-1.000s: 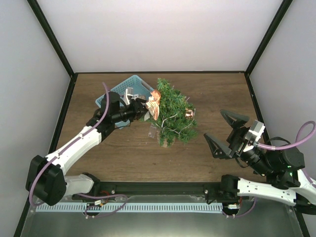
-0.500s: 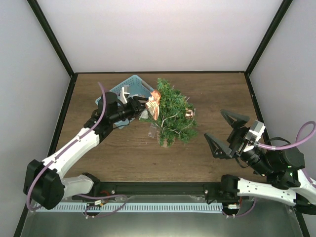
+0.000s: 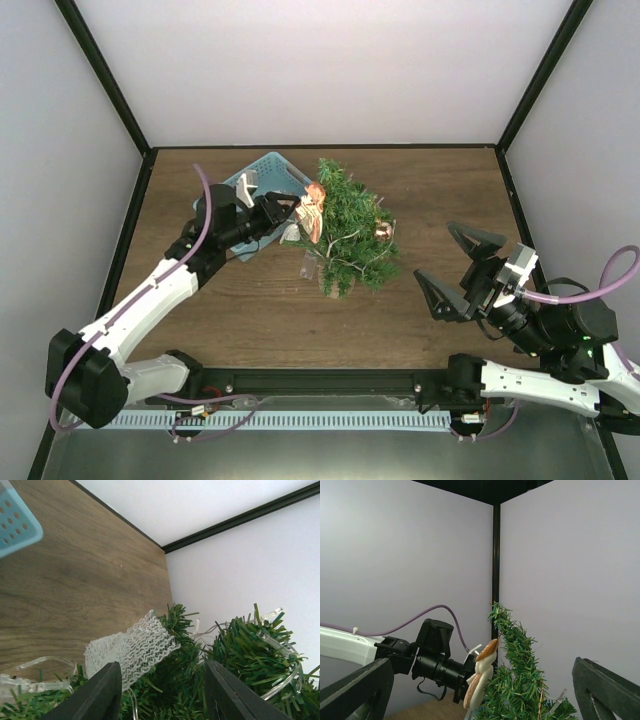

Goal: Decorate the small christmas tree
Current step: Place the decoration item on the Christmas tree.

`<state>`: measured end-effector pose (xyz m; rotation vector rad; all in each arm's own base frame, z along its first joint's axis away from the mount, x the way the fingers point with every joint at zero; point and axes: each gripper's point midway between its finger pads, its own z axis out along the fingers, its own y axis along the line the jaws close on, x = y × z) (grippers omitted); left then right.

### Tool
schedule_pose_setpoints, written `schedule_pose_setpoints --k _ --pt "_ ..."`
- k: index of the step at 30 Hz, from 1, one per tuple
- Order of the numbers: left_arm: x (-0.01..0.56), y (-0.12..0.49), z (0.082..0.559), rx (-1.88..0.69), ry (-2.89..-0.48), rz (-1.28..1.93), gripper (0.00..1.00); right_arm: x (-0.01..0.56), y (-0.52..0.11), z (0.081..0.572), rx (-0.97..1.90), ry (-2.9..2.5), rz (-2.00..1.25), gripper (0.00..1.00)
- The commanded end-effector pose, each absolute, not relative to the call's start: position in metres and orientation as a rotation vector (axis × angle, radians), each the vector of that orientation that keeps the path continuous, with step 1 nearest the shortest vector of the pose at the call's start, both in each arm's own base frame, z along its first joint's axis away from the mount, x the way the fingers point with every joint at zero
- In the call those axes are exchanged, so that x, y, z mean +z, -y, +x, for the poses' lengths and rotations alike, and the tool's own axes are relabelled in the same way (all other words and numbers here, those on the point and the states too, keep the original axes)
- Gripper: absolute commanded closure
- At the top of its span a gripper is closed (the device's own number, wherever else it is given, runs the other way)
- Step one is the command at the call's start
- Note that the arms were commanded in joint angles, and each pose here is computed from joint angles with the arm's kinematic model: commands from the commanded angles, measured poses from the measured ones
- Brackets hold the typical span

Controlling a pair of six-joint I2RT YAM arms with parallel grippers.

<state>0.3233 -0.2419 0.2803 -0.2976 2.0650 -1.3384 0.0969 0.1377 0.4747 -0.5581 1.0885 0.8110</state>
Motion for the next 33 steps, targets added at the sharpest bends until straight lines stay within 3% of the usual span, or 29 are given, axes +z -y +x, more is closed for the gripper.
schedule_pose_setpoints --k 1,8,22,29,33 --pt "0.307 0.226 0.325 -1.174 -2.016 -0.215 0.52 0.481 -0.13 0.096 0.828 -1.075 -0.528 0.0" --pt "0.302 0.201 0.316 -0.953 -2.033 -0.136 0.48 0.48 -0.132 0.097 0.823 -1.079 -0.531 0.0" --pt "0.261 0.232 0.271 -1.187 -1.978 0.134 0.5 0.479 -0.143 0.1 0.827 -1.116 -0.546 0.0" --pt "0.267 0.242 0.279 -1.212 -1.947 0.174 0.62 0.484 -0.147 0.101 0.84 -1.123 -0.538 0.0" --pt "0.273 0.249 0.28 -1.238 -1.934 0.201 0.63 0.483 -0.15 0.102 0.839 -1.133 -0.541 0.0"
